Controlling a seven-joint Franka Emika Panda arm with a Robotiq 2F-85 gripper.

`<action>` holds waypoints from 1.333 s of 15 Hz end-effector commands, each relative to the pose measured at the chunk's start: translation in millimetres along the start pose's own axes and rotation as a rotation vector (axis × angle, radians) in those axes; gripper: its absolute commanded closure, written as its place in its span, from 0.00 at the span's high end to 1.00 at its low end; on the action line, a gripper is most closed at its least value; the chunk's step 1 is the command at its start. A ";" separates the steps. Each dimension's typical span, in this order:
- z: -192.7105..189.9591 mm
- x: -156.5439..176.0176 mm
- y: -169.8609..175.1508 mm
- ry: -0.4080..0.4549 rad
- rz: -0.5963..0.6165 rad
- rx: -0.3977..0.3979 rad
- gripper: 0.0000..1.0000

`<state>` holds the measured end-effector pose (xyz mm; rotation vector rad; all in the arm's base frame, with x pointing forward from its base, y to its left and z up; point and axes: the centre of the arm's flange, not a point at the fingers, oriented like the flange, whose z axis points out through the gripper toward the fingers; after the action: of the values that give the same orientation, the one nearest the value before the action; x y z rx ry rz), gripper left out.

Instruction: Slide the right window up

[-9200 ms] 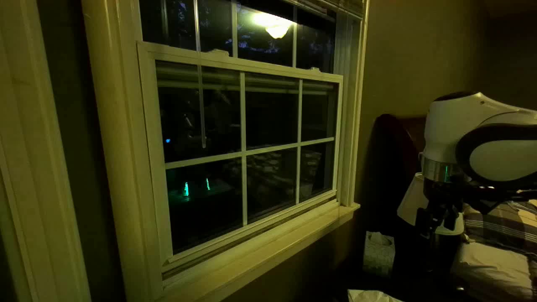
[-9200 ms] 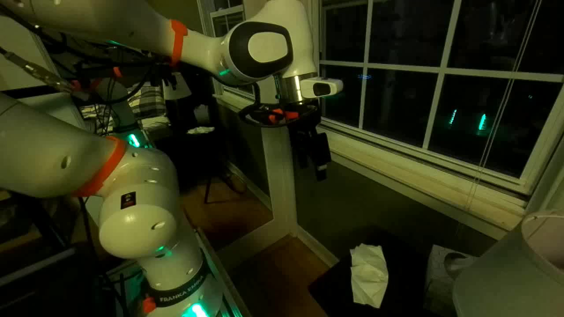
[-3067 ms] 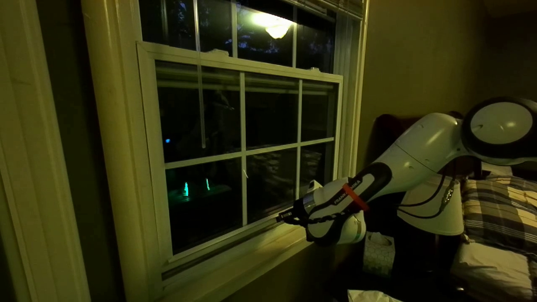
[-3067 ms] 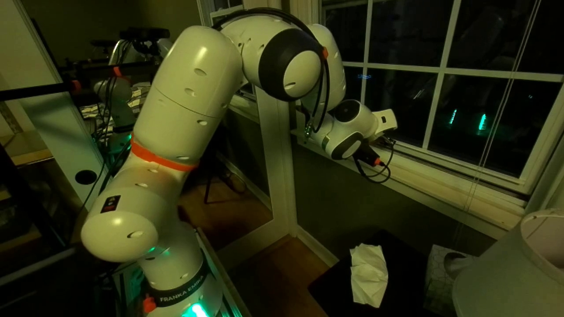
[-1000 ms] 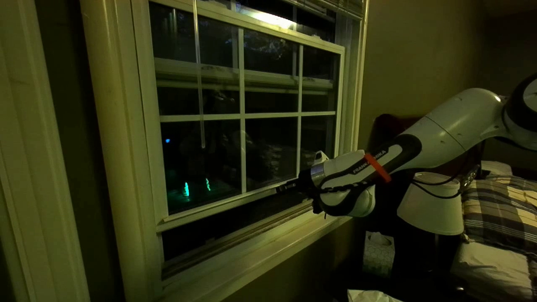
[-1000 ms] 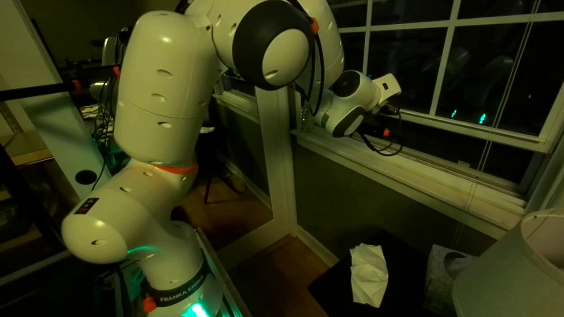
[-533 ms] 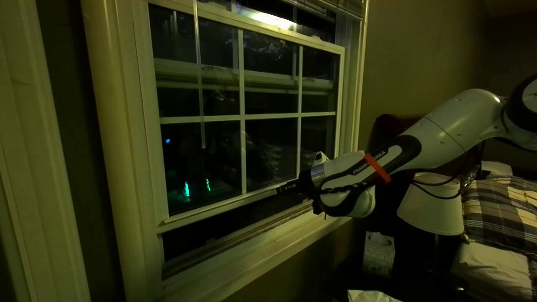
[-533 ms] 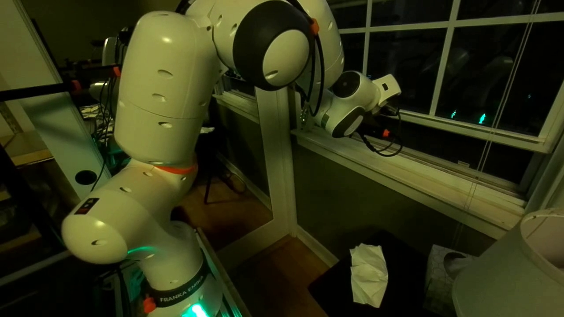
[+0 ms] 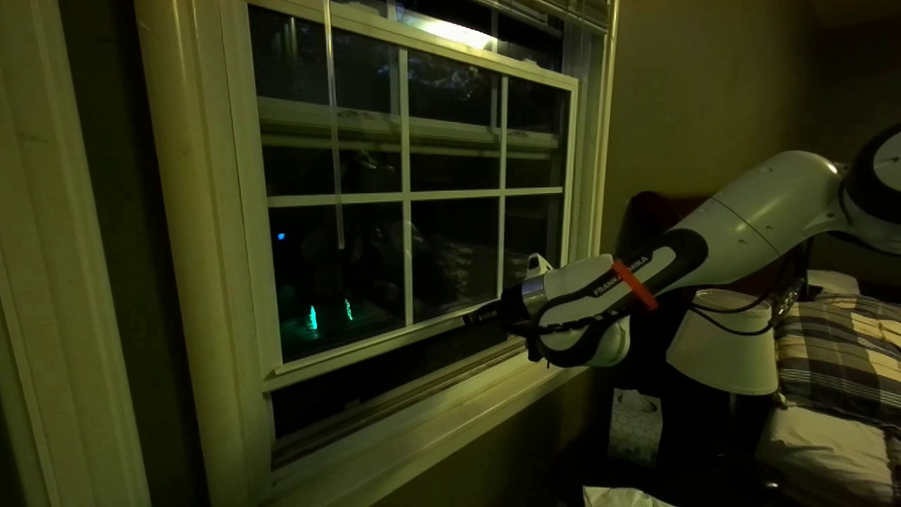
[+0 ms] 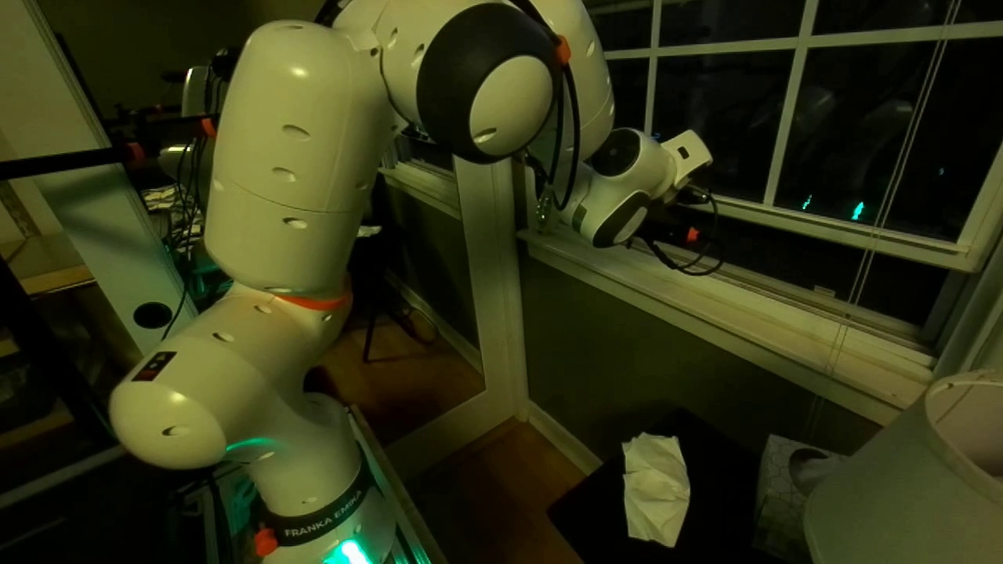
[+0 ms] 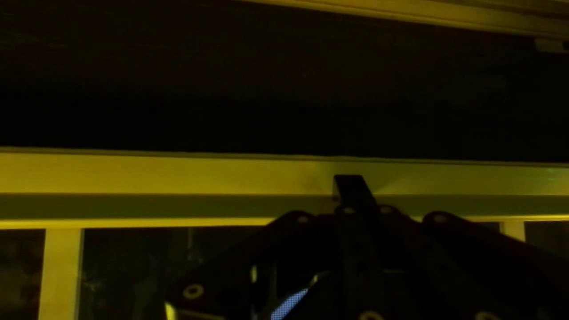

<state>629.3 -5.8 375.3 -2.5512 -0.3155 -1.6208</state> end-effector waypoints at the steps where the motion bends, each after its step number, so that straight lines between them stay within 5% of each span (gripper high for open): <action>1: -22.0 56.0 -23.0 0.123 -0.098 0.023 0.00; 7: -43.1 73.0 -44.2 0.153 -0.166 0.054 0.00; 11: -83.3 156.1 -95.7 0.409 -0.262 0.084 0.00; 14: -100.9 180.2 -115.3 0.545 -0.308 0.070 0.00; 18: -122.2 177.1 -117.5 0.423 -0.326 0.008 0.00; 19: -129.2 174.9 -116.7 0.359 -0.322 0.002 0.26; 20: -133.7 172.6 -116.5 0.317 -0.319 -0.001 0.27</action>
<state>586.6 105.7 579.7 -2.0958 -0.6980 -2.2185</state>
